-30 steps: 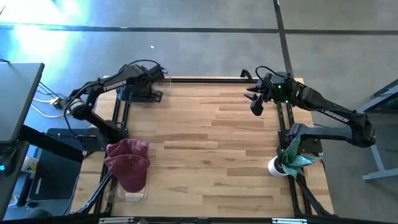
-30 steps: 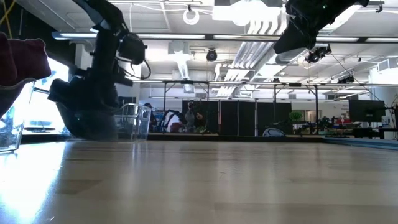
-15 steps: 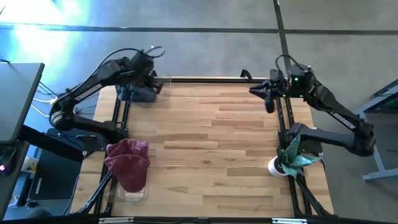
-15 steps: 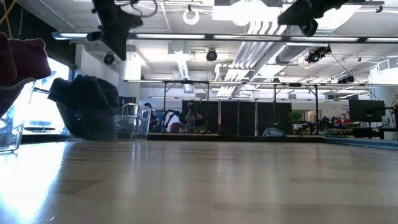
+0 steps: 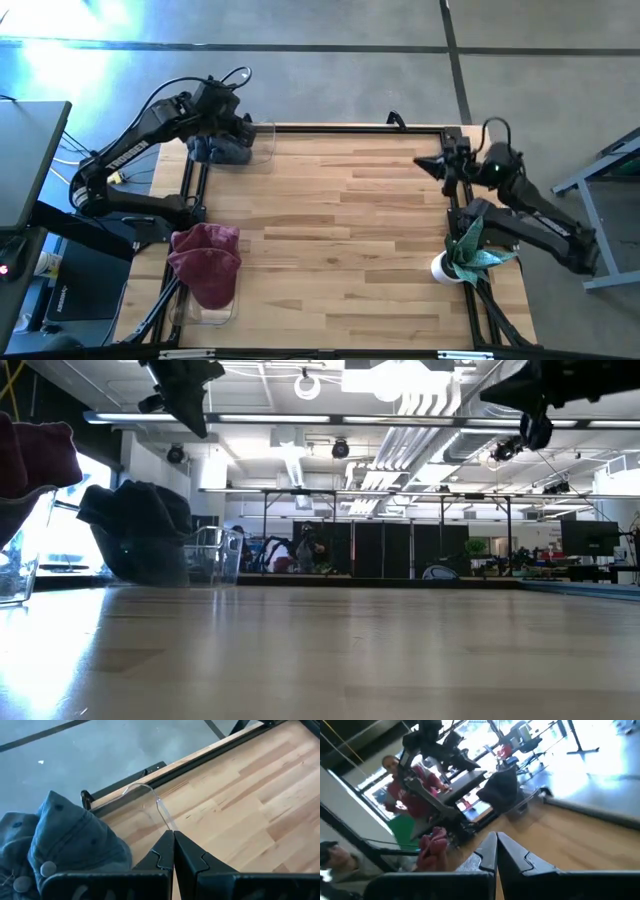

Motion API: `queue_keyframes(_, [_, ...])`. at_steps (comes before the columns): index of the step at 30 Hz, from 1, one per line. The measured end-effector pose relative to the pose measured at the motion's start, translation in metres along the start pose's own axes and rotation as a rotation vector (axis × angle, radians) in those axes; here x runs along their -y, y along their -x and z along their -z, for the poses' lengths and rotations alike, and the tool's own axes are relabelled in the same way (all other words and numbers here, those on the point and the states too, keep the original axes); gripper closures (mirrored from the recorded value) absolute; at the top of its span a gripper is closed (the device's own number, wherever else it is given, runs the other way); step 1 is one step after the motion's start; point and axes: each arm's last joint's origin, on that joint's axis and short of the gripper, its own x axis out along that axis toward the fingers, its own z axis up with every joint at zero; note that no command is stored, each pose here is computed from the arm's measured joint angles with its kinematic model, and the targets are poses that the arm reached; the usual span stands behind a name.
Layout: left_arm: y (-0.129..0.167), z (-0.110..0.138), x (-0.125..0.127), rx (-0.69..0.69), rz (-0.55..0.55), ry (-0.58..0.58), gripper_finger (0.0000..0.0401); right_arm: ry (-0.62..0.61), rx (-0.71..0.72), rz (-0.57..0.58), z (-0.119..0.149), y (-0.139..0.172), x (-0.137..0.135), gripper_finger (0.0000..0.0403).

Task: Pick & Place hat
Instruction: Return to Home Position

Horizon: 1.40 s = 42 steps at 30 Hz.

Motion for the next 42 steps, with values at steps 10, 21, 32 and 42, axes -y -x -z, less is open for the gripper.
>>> queue_keyframes(10, [0.000, 0.000, 0.001, -0.012, 0.033, -0.015, 0.0401, -0.006, -0.076, -0.031, 0.072, -0.014, 0.005, 0.0402])
queue_keyframes(21, [0.000, 0.001, 0.002, -0.034, 0.084, -0.017, 0.0401, 0.039, -0.095, -0.154, 0.126, -0.010, 0.027, 0.0403])
queue_keyframes(32, [0.001, 0.002, 0.004, -0.056, 0.146, 0.015, 0.0401, 0.095, -0.006, -0.050, 0.125, -0.003, 0.032, 0.0403])
queue_keyframes(42, [0.005, 0.005, 0.012, -0.061, 0.204, 0.053, 0.0401, 0.141, -0.064, -0.016, 0.130, -0.007, 0.035, 0.0403])
